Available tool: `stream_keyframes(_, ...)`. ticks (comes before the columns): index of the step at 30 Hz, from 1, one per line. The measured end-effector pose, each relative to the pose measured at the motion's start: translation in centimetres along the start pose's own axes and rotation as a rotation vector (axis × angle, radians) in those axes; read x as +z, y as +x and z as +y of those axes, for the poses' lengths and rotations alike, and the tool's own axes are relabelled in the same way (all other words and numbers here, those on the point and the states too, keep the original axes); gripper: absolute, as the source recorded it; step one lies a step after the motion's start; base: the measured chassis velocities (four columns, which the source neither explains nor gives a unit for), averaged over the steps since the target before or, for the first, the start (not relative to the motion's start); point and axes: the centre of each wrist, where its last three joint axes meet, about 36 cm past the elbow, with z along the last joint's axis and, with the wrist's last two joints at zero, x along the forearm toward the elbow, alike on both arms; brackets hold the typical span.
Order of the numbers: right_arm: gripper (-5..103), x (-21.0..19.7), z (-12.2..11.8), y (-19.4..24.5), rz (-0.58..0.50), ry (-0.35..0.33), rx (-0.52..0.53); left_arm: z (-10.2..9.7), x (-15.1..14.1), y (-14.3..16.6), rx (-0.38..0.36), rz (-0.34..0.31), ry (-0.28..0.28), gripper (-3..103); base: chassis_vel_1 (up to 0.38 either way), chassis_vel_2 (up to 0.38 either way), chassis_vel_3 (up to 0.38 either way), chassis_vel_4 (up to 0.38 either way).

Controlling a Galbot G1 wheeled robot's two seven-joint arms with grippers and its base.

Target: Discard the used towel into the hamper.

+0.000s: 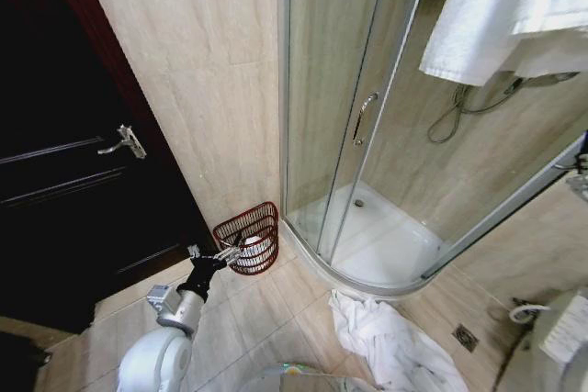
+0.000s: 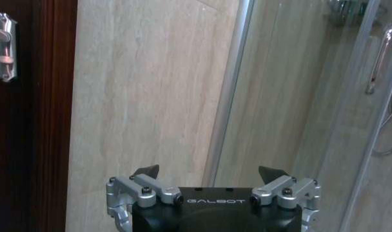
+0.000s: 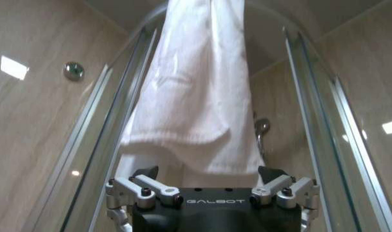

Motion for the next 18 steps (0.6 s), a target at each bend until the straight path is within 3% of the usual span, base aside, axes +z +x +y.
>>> stream_keyframes(9,100,-2.3,-1.1,-2.2,-0.051,-0.002,-0.006,0.0,0.0,0.0,0.0,0.0,0.0,100,0.0,0.0,0.0,0.0)
stream_keyframes(18,100,-6.6,-0.8,-7.4,-0.237,0.031,-0.183,0.0,0.0,0.0,0.0,0.0,0.0,100,0.0,0.0,0.0,0.0)
